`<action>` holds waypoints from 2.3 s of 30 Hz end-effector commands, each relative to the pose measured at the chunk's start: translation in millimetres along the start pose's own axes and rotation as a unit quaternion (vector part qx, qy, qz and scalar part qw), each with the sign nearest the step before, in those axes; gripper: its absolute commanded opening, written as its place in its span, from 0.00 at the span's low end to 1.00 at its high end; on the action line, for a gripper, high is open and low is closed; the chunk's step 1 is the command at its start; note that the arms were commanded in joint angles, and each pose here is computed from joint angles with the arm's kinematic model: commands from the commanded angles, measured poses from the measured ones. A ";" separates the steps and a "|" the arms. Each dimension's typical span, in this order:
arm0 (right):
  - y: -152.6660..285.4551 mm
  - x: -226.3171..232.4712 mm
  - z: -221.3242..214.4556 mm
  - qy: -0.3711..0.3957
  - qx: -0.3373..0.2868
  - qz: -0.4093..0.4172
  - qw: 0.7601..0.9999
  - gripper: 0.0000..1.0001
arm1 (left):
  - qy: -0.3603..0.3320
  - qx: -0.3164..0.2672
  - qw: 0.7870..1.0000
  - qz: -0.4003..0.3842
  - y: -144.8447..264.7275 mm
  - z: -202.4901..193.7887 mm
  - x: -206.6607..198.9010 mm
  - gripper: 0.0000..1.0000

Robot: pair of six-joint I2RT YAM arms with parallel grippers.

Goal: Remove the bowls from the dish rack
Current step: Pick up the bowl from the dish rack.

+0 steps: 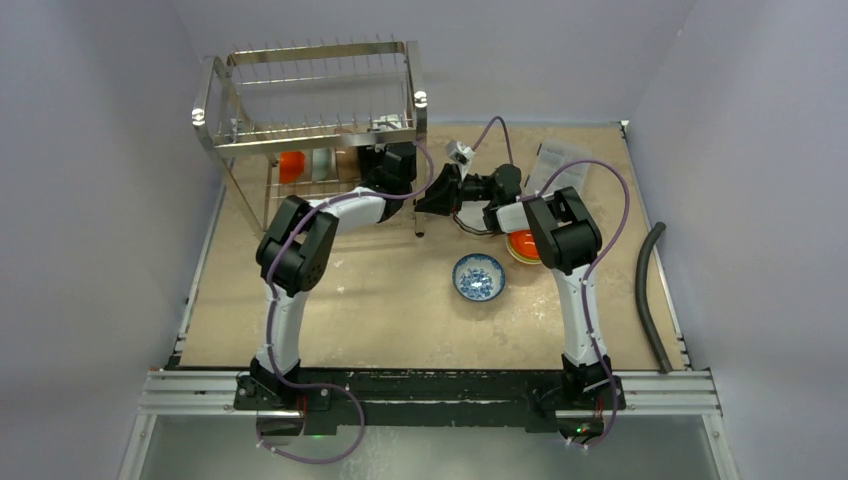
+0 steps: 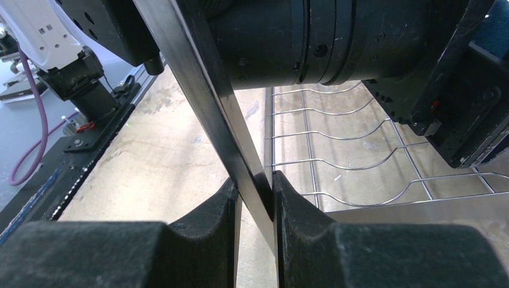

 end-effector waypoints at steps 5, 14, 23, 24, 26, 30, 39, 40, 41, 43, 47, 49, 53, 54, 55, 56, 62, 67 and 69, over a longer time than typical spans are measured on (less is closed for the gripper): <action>-35.6 54.6 43.9 0.212 -0.046 0.096 0.971 0.00 | -0.007 0.072 0.997 -0.041 8.4 -22.4 -3.2 0.54; -35.7 54.4 44.2 0.212 -0.047 0.095 0.971 0.00 | 0.032 0.075 0.992 -0.093 18.0 -1.2 -13.6 0.45; -35.6 55.1 45.1 0.214 -0.048 0.095 0.971 0.00 | 0.047 0.074 0.987 -0.133 27.5 11.7 -23.0 0.35; -35.5 55.1 44.7 0.214 -0.047 0.095 0.971 0.00 | 0.051 0.074 0.986 -0.138 29.0 14.3 -23.8 0.34; -35.6 54.9 44.7 0.213 -0.048 0.094 0.971 0.00 | 0.061 0.073 0.984 -0.148 31.8 19.9 -24.8 0.33; -35.5 54.8 43.6 0.212 -0.048 0.094 0.971 0.00 | 0.082 0.069 0.980 -0.166 36.2 32.8 -24.7 0.33; -35.5 54.8 43.7 0.213 -0.048 0.094 0.971 0.00 | 0.109 0.056 0.975 -0.187 44.9 50.2 -20.5 0.33; -35.5 54.8 43.6 0.212 -0.048 0.094 0.971 0.00 | 0.109 0.055 0.975 -0.184 44.1 49.8 -19.0 0.34; -35.5 54.8 43.6 0.213 -0.048 0.094 0.971 0.00 | 0.107 0.055 0.976 -0.183 43.9 48.9 -18.7 0.35; -35.5 54.8 43.6 0.213 -0.048 0.094 0.971 0.00 | 0.104 0.059 0.976 -0.180 42.1 45.0 -17.5 0.38; -35.5 54.8 43.6 0.213 -0.048 0.094 0.971 0.00 | 0.103 0.062 0.977 -0.178 41.3 40.5 -15.1 0.39; -35.5 54.8 43.6 0.213 -0.048 0.094 0.971 0.00 | 0.106 0.059 0.976 -0.179 42.6 41.7 -12.4 0.38; -35.5 54.8 43.6 0.213 -0.047 0.095 0.971 0.00 | 0.109 0.057 0.974 -0.192 42.5 43.7 -8.0 0.37; -35.5 54.7 43.3 0.213 -0.047 0.095 0.971 0.00 | 0.106 0.059 0.973 -0.199 41.8 42.9 -8.2 0.37; -35.5 54.7 43.2 0.212 -0.047 0.095 0.971 0.00 | 0.100 0.060 0.972 -0.205 41.6 42.3 -8.9 0.37; -35.5 54.7 43.1 0.212 -0.047 0.095 0.972 0.00 | 0.093 0.060 0.971 -0.211 41.4 42.0 -10.0 0.37; -35.4 55.0 43.6 0.212 -0.047 0.095 0.971 0.00 | 0.019 0.053 0.971 -0.232 37.0 34.2 -11.4 0.37; -35.4 54.7 42.7 0.211 -0.046 0.095 0.972 0.00 | -0.035 0.064 0.961 -0.267 32.5 21.1 -17.0 0.36; -35.4 54.6 42.5 0.211 -0.046 0.095 0.972 0.00 | -0.049 0.072 0.954 -0.286 30.6 16.8 -21.4 0.36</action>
Point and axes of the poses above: each gripper's point midway between its finger pads, its own y axis back along the fingers, its own x axis along the line the jaws close on, z = x × y, the point moved 1 cm from there along y, back along the fingers, and after that the axes turned 14 degrees about y, right-handed, at the moved point
